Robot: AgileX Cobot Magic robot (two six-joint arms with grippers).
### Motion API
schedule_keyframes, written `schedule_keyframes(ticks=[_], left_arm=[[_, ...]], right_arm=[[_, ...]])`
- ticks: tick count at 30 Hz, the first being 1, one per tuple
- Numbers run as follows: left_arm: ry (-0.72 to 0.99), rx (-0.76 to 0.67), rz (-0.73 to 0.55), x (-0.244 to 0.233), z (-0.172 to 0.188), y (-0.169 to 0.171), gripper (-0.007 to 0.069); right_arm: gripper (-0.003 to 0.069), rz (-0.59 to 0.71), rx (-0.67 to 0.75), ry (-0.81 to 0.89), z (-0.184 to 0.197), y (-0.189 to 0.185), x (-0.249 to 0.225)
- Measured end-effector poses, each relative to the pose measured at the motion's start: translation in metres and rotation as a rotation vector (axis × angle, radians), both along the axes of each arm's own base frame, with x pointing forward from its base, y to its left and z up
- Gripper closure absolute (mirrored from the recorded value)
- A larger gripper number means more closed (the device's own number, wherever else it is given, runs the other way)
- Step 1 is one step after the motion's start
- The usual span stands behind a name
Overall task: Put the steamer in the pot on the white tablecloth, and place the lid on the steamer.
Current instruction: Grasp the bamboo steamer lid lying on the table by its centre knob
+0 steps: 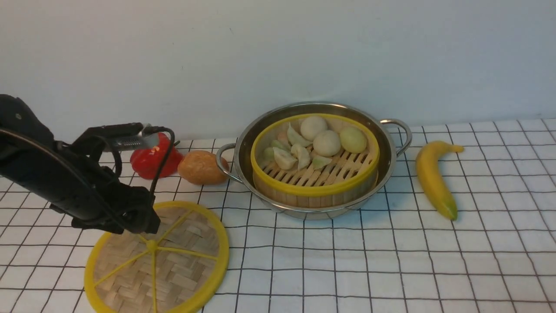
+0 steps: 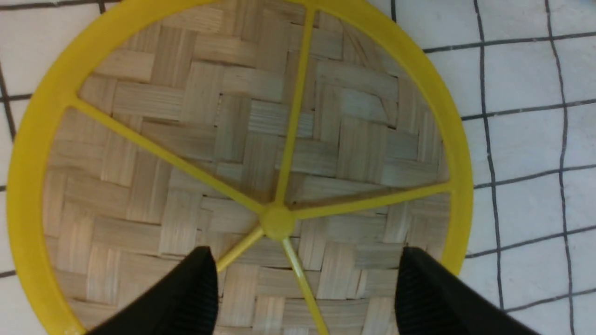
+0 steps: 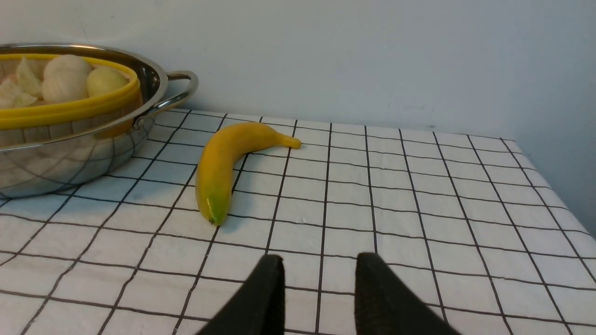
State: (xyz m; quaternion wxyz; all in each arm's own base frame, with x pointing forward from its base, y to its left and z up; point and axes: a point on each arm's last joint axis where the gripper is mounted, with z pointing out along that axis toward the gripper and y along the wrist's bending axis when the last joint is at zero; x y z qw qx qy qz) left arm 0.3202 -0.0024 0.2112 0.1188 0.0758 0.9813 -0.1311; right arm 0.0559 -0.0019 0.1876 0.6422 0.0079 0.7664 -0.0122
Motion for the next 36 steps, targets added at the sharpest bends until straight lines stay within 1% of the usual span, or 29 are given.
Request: schedule_keyframes(ticks=[3,6,12,19,21,24,29,36], left_arm=[[0.054,0.042,-0.049,0.007,-0.025,-0.003,0.0152],[0.07,0.088,-0.078,0.01,-0.036,-0.009,0.0152],[0.035,0.143,-0.095,0.013,-0.037,-0.025,0.0152],[0.061,0.206,-0.056,0.014,-0.043,-0.021,0.016],[0.053,0.206,-0.035,0.015,-0.043,-0.021,0.02],[0.051,0.207,-0.029,0.015,-0.043,-0.021,0.03],[0.051,0.206,-0.024,0.015,-0.043,-0.021,0.0512],[0.066,0.21,-0.03,0.015,-0.042,-0.021,0.0509]], right_arm=[[0.0419,0.0,0.001,0.0,0.0,0.0,0.0],[0.0419,0.0,0.001,0.0,0.0,0.0,0.0],[0.0419,0.0,0.001,0.0,0.0,0.0,0.0],[0.0419,0.0,0.001,0.0,0.0,0.0,0.0],[0.0419,0.0,0.001,0.0,0.0,0.0,0.0],[0.0419,0.0,0.001,0.0,0.0,0.0,0.0],[0.0419,0.0,0.001,0.0,0.0,0.0,0.0],[0.0419,0.0,0.001,0.0,0.0,0.0,0.0]])
